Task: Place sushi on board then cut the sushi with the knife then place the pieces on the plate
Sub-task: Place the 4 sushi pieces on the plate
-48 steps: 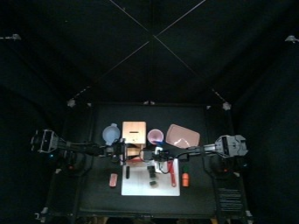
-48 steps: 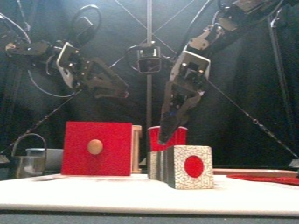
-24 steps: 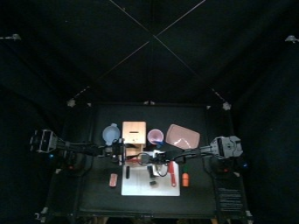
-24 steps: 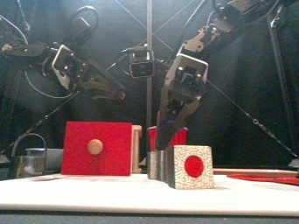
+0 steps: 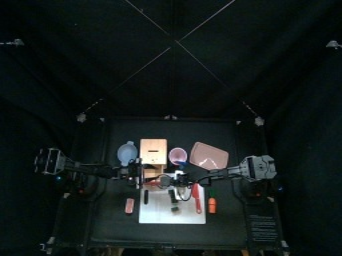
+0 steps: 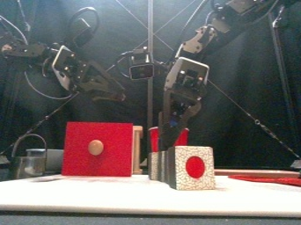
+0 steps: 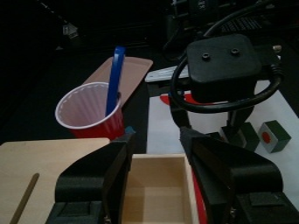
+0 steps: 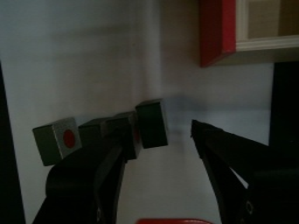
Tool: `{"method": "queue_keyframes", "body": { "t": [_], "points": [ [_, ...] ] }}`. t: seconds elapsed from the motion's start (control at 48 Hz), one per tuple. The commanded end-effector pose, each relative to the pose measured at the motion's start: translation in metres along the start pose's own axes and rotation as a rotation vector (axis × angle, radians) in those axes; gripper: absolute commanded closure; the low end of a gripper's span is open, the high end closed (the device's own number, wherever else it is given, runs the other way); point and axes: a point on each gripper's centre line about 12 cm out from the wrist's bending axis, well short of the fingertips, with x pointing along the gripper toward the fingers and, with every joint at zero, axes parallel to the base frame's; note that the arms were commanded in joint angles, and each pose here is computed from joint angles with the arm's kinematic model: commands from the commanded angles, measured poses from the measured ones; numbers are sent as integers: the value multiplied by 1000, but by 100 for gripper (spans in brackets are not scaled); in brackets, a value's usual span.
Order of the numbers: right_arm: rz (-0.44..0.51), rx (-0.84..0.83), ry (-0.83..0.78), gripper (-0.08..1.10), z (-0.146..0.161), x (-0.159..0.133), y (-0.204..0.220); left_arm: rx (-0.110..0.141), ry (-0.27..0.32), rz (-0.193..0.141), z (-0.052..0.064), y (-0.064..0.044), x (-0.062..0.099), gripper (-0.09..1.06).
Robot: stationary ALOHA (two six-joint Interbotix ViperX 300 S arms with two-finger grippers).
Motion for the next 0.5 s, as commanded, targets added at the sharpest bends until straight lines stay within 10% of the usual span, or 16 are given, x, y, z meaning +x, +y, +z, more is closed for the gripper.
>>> {"method": "queue_keyframes", "body": {
  "t": [0.021,0.5],
  "points": [
    [-2,-3,-40,14,12,-11,-1,-12,-25,11,7,2,0,14],
    [4,10,-21,19,9,4,-1,-35,-7,28,1,4,-2,14]
  ]
}}
